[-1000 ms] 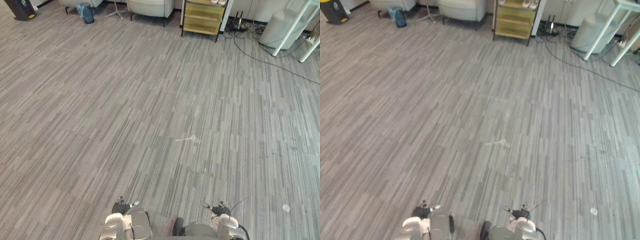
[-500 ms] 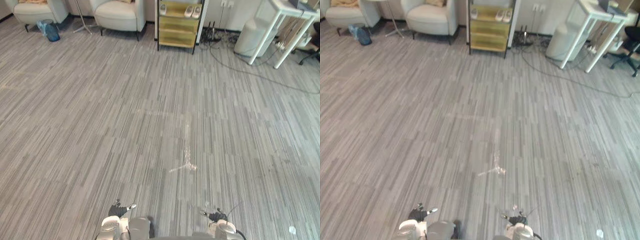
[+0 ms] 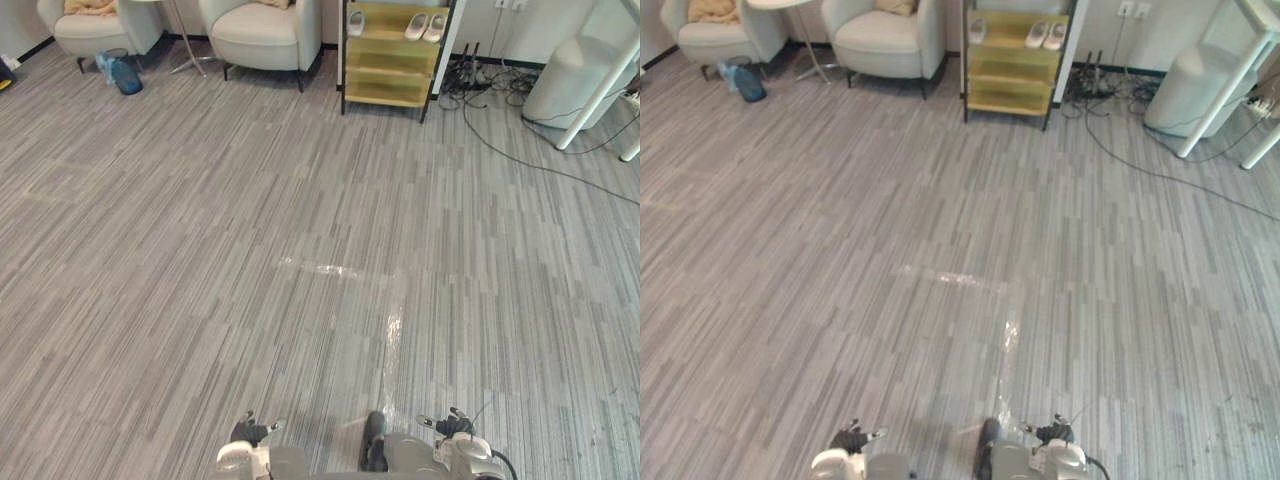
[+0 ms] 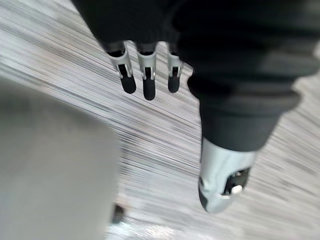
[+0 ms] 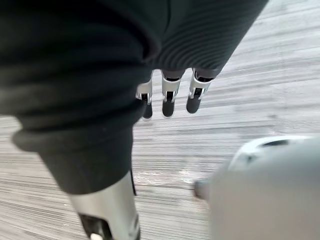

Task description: Pick up cushions and gather them together orderly.

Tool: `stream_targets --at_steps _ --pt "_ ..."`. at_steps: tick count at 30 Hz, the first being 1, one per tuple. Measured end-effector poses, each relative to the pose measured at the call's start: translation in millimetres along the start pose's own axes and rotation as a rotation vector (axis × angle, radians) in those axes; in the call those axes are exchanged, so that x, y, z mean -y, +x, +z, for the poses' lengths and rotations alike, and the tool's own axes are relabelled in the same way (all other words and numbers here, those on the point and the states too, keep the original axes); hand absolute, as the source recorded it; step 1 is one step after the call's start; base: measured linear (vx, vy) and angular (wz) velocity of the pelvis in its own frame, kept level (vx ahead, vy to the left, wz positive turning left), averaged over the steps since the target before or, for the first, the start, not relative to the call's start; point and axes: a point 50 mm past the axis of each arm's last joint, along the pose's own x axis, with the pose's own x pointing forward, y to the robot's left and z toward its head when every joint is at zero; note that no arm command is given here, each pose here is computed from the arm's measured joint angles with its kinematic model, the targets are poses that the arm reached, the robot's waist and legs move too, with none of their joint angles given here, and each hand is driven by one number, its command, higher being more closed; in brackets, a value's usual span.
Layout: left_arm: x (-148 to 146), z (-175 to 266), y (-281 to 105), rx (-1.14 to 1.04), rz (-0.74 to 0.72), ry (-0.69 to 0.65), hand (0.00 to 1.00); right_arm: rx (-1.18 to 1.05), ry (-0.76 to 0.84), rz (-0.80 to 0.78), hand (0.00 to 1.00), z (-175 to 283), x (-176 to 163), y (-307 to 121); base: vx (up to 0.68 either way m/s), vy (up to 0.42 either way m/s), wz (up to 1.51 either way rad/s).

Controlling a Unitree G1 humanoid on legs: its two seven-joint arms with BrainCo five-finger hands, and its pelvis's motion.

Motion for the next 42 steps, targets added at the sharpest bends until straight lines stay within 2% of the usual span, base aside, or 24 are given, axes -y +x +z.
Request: stream_targets --at_steps 3,11,16,23,27,30,38,42 --pt "0.4 7.0 0.7 0.031 -0.002 -0.001 0.0 0.011 0.009 -0.006 0.0 6.6 -2.8 1.2 0.47 0.066 -0.4" --pt "-6.6 8.7 2.3 0.028 0.013 -0.002 0.0 -0.033 -0.017 -0.006 0.0 -9.7 -2.5 -1.7 0.48 0.156 -0.06" --pt "-16.9 -0.1 2.4 -0.018 0.017 0.072 0.0 -0.05 -0.028 0.007 0.0 -17.3 -1.8 -3.3 0.38 0.098 -0.03" --pt "-23.6 -9.9 0.4 -0.055 0.03 0.096 0.0 -0.057 -0.015 0.006 0.0 -22.0 -0.4 -4.8 0.32 -0.074 0.35" --pt "-4.9 -15.5 -1.7 -0.07 -0.007 0.071 0.0 -0.061 -0.004 -0.028 0.0 -23.5 11.9 -3.5 0.36 -0.184 0.25" --pt "0.3 -10.5 -1.1 -0.051 -0.012 0.037 0.0 -0.07 0.017 -0.023 0.0 -26.2 8.0 -4.8 0.26 -0.13 0.01" --pt "2.7 -2.7 -0.1 -0.019 -0.016 0.03 0.0 -0.078 0.049 -0.052 0.0 -28.5 12.4 -5.2 0.24 0.108 -0.33" --pt "-3.6 -4.1 1.0 -0.031 -0.008 0.064 0.0 -0.132 0.046 -0.059 0.0 -46.0 14.6 -9.7 0.26 0.16 0.12"
